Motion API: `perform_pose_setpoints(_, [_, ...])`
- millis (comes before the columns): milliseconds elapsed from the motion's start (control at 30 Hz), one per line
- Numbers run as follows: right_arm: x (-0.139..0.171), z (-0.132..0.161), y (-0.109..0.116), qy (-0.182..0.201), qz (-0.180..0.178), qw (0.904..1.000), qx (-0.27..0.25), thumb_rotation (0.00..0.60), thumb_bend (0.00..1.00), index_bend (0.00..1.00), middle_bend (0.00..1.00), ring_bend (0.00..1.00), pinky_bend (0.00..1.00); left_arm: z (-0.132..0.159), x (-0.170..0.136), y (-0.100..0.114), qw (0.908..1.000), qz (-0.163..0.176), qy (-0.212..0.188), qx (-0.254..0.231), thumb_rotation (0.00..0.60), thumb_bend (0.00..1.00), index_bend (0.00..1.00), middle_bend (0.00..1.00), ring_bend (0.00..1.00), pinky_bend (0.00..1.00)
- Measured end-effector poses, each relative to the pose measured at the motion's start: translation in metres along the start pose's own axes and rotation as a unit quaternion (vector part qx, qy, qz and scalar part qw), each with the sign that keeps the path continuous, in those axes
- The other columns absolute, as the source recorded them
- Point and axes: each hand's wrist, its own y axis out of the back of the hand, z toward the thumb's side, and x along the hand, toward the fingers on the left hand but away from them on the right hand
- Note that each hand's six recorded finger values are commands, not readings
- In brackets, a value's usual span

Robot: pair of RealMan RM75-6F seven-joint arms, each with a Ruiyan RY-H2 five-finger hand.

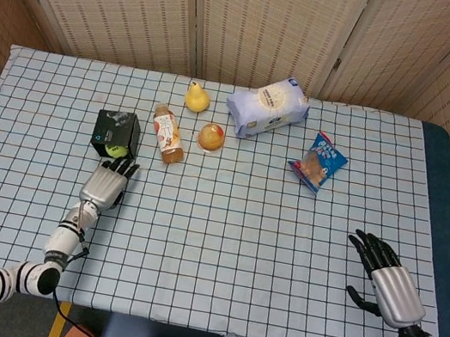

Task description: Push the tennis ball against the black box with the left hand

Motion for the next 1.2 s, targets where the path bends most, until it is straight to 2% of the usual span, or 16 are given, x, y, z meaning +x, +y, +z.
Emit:
perform_pose_setpoints(367, [0.000,0.000,0.001,0.001,-0.001,1.0000,0.000,0.600,0.20,0.02,0.00,0.00,0.11,-0.001,-0.003,0.000,1.0000,0.001,0.001,0.004,0.600,0.54,0.05,0.03,0.01,0.18])
perform_pose_setpoints(433, [0.000,0.000,0.001,0.002,-0.001,1.0000,0.000,0.600,0.21,0.02,0.00,0.00,0.11,-0.001,-0.004,0.000,1.0000,0.002,0.000,0.004,0.600,0.54,0.11,0.12,0.07,0.20])
perform_pose_setpoints(633, [0.000,0.000,0.002,0.002,-0.002,1.0000,-0.001,0.600,0.21,0.02,0.00,0.00,0.11,-0.006,-0.029,0.006,0.9995,0.026,-0.014,0.004,0.600,0.54,0.22,0.27,0.20,0.25])
perform_pose_setpoints(700, [0.000,-0.001,0.001,0.001,0.001,1.0000,-0.001,0.600,0.21,0.02,0.00,0.00,0.11,-0.015,-0.046,0.008,0.9990,0.040,-0.020,-0.004,0.600,0.54,0.24,0.29,0.23,0.25])
perform_pose_setpoints(933, [-0.001,0.001,-0.003,0.001,0.007,0.9999,0.008,0.600,0.21,0.02,0.00,0.00,0.11,-0.052,-0.109,0.014,0.9948,0.096,-0.026,-0.022,0.600,0.53,0.28,0.28,0.23,0.25])
perform_pose_setpoints(1200, [-0.002,0.001,-0.015,-0.001,0.025,0.9995,0.020,0.600,0.21,0.02,0.00,0.00,0.11,-0.081,-0.162,0.022,0.9806,0.194,-0.027,-0.005,0.600,0.53,0.28,0.27,0.23,0.25])
